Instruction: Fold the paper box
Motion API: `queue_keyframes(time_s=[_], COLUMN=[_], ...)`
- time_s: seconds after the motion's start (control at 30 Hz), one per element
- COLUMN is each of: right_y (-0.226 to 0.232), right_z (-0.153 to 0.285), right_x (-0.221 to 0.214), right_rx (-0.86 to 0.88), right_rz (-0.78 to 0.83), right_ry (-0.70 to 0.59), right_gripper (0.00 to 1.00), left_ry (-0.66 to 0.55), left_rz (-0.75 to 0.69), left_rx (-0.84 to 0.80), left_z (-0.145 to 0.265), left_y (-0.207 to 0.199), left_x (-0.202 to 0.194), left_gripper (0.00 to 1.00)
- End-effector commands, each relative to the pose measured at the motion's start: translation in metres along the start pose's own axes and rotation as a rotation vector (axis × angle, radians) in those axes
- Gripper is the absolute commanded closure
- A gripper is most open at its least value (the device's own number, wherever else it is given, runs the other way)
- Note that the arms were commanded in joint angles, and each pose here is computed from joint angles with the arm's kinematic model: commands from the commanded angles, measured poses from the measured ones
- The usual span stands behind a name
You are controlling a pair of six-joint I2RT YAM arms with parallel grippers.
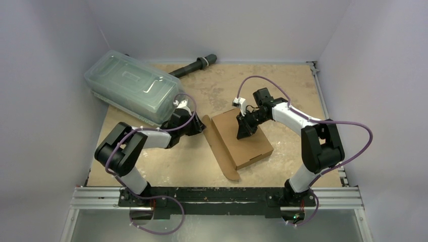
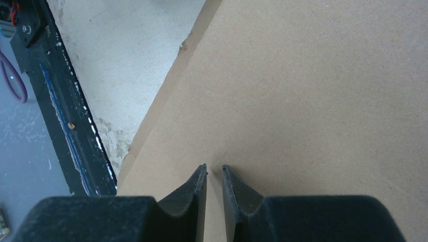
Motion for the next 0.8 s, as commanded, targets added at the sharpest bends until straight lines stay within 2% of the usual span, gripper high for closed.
queue_keyframes(time_s=[0.0, 0.17, 0.3, 0.53, 0.77], right_y=[-0.012, -0.012, -0.012, -0.01, -0.008], right_z=[-0.006, -0.007, -0.006, -0.005, -0.002], right_x=[-0.013, -0.014, -0.013, -0.01, -0.006], right_rx=[-0.049, -0.046, -0.046, -0.038, -0.036], right_rz=[-0.014, -0.015, -0.015, -0.002, 0.011], right_ry=[0.073, 0.075, 0.072, 0.06, 0.046], right_gripper=[0.79, 0.79, 0.79, 0.75, 0.71], left_ry=[0.03, 0.054, 0.061, 0.031, 0.077], left_rz=[0.028, 0.066, 0.081, 0.145, 0.293], left_rx=[-0.001, -0.038, -0.061, -0.16, -0.258], left_z=[-0.01, -0.016, -0.017, -0.002, 0.005], left_y=[0.001, -0.002, -0.006, -0.035, -0.062], left_x=[-0.003, -0.009, -0.01, 0.009, 0.016], left_gripper=[0.65, 0.79, 1.0, 1.0, 1.0])
Point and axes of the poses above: each gripper's point midway between its finger pads, its own z axis back along the fingers, its own y axis along the line the jaws close on, x = y × z, the point moved 5 cm from there along z, back along the fingers, and after that the axes turned 4 degrees about z, right-handed, at the moved point
